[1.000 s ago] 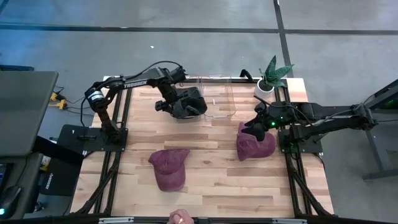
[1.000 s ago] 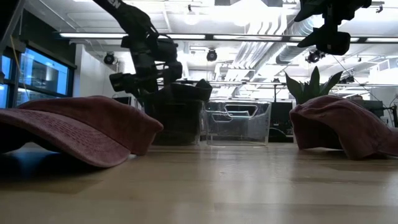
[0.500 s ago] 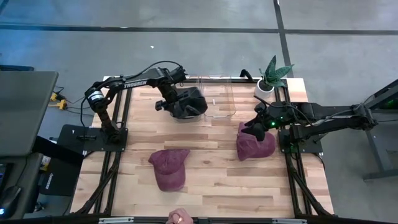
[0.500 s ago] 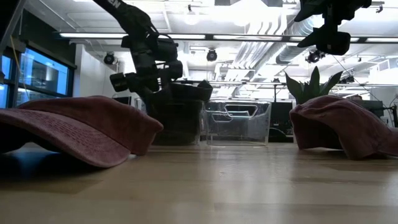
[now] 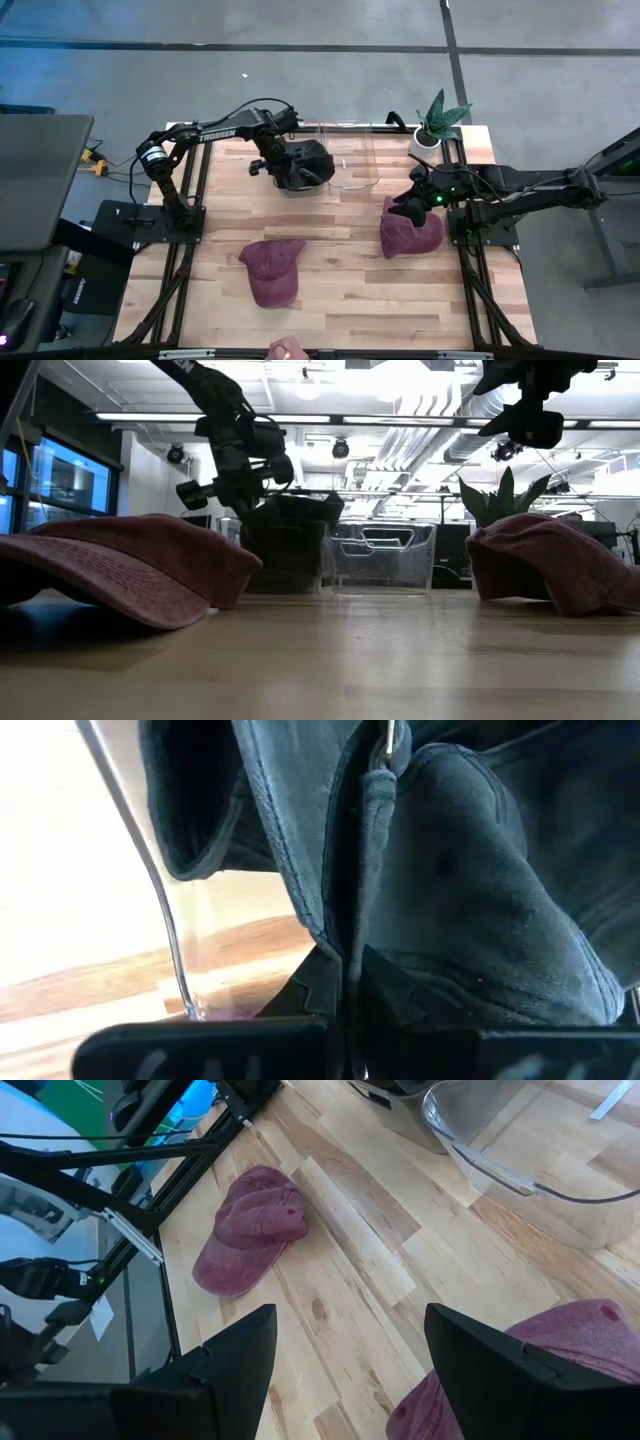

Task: Pick & Place hat
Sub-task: Put the black cap into the left transparent bin

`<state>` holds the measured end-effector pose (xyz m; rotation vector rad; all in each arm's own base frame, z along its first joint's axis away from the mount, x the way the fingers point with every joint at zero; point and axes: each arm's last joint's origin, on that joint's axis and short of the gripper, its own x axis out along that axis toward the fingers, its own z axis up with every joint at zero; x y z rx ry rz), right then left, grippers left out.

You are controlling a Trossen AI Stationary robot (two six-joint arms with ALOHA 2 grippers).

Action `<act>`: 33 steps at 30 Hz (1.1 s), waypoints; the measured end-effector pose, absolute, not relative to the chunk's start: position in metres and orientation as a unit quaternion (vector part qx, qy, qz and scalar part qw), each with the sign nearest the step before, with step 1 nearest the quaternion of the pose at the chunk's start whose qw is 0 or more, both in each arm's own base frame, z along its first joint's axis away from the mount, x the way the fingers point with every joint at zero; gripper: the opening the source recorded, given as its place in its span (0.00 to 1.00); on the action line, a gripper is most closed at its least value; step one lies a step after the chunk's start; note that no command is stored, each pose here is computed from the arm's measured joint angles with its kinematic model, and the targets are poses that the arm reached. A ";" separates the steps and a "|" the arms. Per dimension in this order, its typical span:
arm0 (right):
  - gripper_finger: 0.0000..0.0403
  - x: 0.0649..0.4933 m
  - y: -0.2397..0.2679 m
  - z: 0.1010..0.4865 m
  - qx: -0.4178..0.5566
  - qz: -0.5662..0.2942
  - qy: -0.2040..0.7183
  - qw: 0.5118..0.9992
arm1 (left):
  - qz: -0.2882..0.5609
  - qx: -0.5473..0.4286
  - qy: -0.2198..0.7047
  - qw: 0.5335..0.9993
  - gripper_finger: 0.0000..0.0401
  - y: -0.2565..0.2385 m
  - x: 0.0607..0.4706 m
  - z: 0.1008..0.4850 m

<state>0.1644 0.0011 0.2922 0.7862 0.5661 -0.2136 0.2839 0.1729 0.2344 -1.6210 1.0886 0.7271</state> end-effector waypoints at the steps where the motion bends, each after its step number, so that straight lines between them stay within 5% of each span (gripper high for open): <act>1: 0.62 0.164 0.001 0.292 0.377 -0.103 0.272 0.879 | 0.299 -0.670 0.451 0.508 0.02 0.173 0.283 0.236; 20: 0.62 0.164 0.001 0.292 0.377 -0.103 0.272 0.879 | 0.370 -0.574 0.394 0.615 0.00 0.171 0.256 0.289; 33: 0.62 0.164 0.001 0.292 0.377 -0.103 0.272 0.879 | 0.356 -0.556 0.397 0.637 0.00 0.177 0.259 0.277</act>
